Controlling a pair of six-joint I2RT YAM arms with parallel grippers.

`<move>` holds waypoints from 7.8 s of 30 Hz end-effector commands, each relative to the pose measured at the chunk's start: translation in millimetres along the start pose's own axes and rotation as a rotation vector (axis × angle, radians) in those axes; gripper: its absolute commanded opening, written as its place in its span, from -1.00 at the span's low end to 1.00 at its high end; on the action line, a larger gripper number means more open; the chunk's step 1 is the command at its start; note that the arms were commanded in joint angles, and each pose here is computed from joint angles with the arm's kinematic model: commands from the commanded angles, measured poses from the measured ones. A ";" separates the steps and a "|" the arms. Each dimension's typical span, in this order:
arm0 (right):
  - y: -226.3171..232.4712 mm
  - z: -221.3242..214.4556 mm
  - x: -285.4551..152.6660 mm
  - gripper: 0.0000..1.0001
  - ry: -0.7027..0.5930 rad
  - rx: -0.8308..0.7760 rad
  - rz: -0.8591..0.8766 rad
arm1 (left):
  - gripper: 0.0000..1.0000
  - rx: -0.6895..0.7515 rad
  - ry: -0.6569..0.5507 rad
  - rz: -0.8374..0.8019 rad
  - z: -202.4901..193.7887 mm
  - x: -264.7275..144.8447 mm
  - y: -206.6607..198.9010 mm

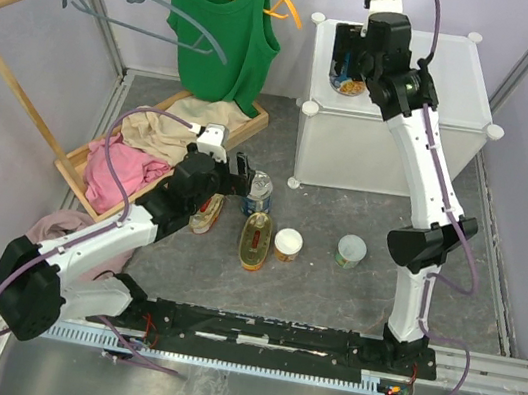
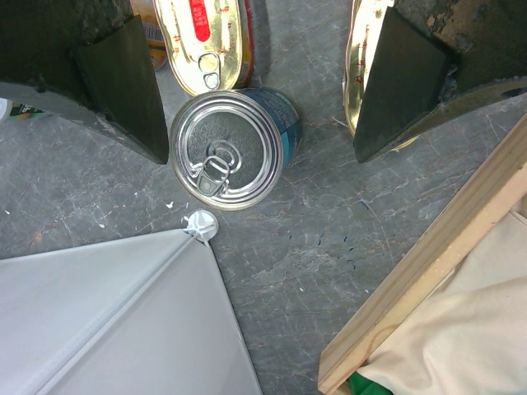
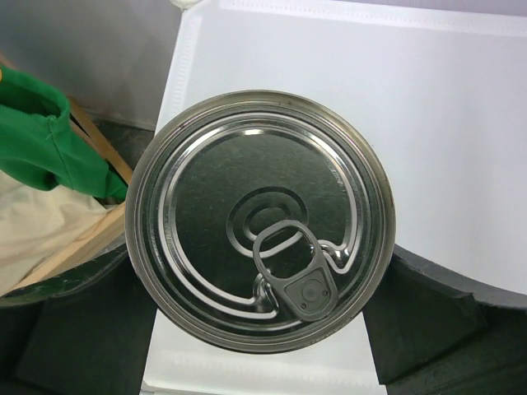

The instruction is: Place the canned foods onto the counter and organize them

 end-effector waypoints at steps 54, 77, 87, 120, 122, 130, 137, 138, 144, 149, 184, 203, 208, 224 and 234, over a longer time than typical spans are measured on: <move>-7.7 29.8 -10.4 0.99 -0.205 0.077 -0.003 | 0.99 -0.088 -0.005 -0.072 3.8 0.0 -9.7; -15.7 31.6 -38.9 0.99 -0.226 0.087 0.004 | 0.98 -0.080 0.003 -0.069 6.3 1.1 -11.0; -23.0 17.7 -57.7 0.99 -0.224 0.088 -0.027 | 0.99 -0.084 0.011 -0.067 1.6 4.4 -9.9; 9.5 -20.4 -5.5 -0.46 -0.119 0.087 0.037 | 0.99 -0.080 0.023 -0.059 -6.7 10.5 -7.3; 9.9 -17.5 -1.9 -0.46 -0.124 0.081 0.032 | 0.99 -0.076 0.020 -0.058 -5.8 11.0 -7.4; 10.0 -12.2 15.9 -0.46 -0.121 0.050 0.012 | 0.99 -0.080 0.006 -0.064 -2.0 13.8 -9.6; 0.9 -9.6 27.7 -0.45 -0.120 0.043 0.003 | 0.98 -0.082 0.010 -0.072 -2.6 19.0 -11.8; -0.2 -9.8 28.4 -0.46 -0.117 0.043 0.005 | 0.98 -0.083 0.011 -0.073 -2.5 19.7 -12.1; -1.7 -14.6 19.9 -0.44 -0.121 0.055 0.013 | 0.99 -0.087 0.010 -0.080 -0.2 19.8 -13.7; -2.8 -14.8 21.3 -0.43 -0.116 0.050 0.002 | 0.99 -0.090 0.017 -0.095 1.4 20.8 -16.5; -5.5 -10.3 74.7 -0.39 -0.132 0.056 -0.008 | 0.99 -0.108 0.035 -0.119 1.2 25.1 -20.6; -11.1 -6.9 64.1 -0.37 -0.152 0.061 0.001 | 0.99 -0.106 0.081 -0.134 2.8 27.5 -25.9; -14.0 -8.5 50.9 -0.29 -0.148 0.064 0.004 | 0.98 -0.093 0.132 -0.118 1.8 28.2 -26.1; -16.8 -19.9 -15.0 0.46 -0.151 0.068 0.020 | 0.99 -0.109 0.149 -0.078 -0.9 20.3 -21.2; 21.8 -53.9 -92.7 0.53 -0.170 -0.008 0.089 | 0.98 -0.195 0.079 0.034 6.7 5.3 -7.0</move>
Point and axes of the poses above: each gripper's point midway between its finger pads, its own x axis out along the fingers, its own y axis along the line the jaws close on, z = x × y, the point moved 10 cm from there along -x, back along the fingers, and after that the axes turned 8 degrees about -x, right-handed, at the moved point
